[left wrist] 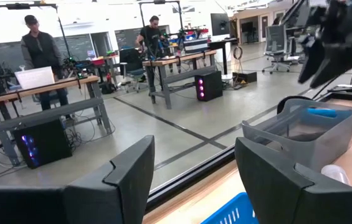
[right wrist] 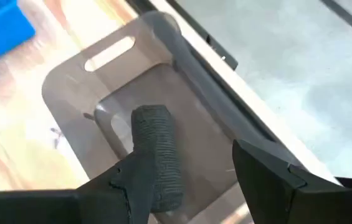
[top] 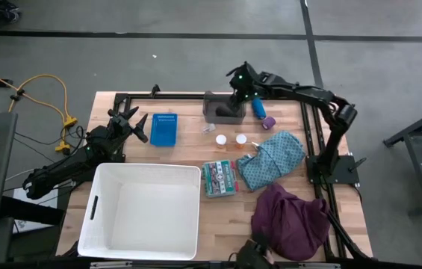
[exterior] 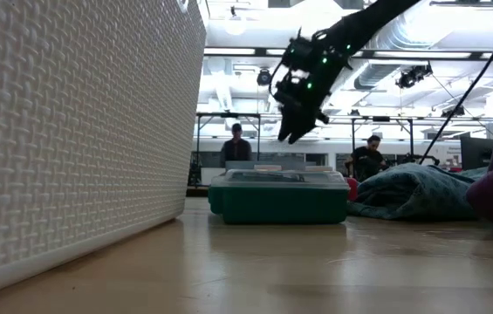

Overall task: Pick & place medical supplies in basket/bin
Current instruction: Put the purple bandage into the black bin

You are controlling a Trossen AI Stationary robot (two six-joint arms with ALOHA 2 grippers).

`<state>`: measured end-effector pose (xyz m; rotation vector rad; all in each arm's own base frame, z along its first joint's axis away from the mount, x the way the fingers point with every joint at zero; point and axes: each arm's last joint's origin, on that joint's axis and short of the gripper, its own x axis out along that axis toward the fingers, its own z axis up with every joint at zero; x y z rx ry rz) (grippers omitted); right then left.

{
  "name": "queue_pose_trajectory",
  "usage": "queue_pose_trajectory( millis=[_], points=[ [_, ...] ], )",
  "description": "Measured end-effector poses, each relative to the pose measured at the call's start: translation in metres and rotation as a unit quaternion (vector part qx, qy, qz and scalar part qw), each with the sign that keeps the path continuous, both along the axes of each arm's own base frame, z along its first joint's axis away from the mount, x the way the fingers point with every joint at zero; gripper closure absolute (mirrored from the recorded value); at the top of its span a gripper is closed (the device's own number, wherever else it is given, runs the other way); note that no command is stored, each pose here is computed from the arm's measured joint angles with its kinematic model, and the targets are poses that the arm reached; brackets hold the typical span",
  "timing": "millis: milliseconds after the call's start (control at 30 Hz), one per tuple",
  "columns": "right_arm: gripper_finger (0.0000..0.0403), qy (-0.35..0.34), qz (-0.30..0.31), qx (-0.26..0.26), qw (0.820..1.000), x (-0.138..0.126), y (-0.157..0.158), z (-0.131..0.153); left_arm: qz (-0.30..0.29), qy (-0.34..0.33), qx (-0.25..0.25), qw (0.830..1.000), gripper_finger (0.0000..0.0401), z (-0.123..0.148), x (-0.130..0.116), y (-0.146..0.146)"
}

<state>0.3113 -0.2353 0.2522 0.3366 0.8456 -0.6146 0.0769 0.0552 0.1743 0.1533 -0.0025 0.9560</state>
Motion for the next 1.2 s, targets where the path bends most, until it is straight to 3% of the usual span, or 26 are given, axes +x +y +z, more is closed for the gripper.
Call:
queue_pose_trajectory(
  millis=[167, 400, 967, 1200],
  points=[
    [0.0206, 0.0, 0.003, -0.012, 1.0, -0.009, 0.006, 0.016, 0.0, 0.0, 0.0, 1.0, 0.0185, 0.0, 0.0, 0.0],
    [0.0206, 0.018, 0.003, 0.002, 1.0, -0.012, 0.009, 0.014, 0.0, 0.0, 0.0, 1.0, 0.0185, 0.0, 0.0, 0.0],
    [0.0206, 0.129, -0.079, 0.133, 0.979, -0.049, 0.008, -0.001, 0.0, 0.0, 0.0, 1.0, 0.0185, 0.0, 0.0, 0.0],
    [0.0206, 0.144, -0.098, 0.151, 0.973, -0.058, 0.008, 0.0, 0.0, 0.0, 0.0, 1.0, 0.0185, 0.0, 0.0, 0.0]
  ],
)
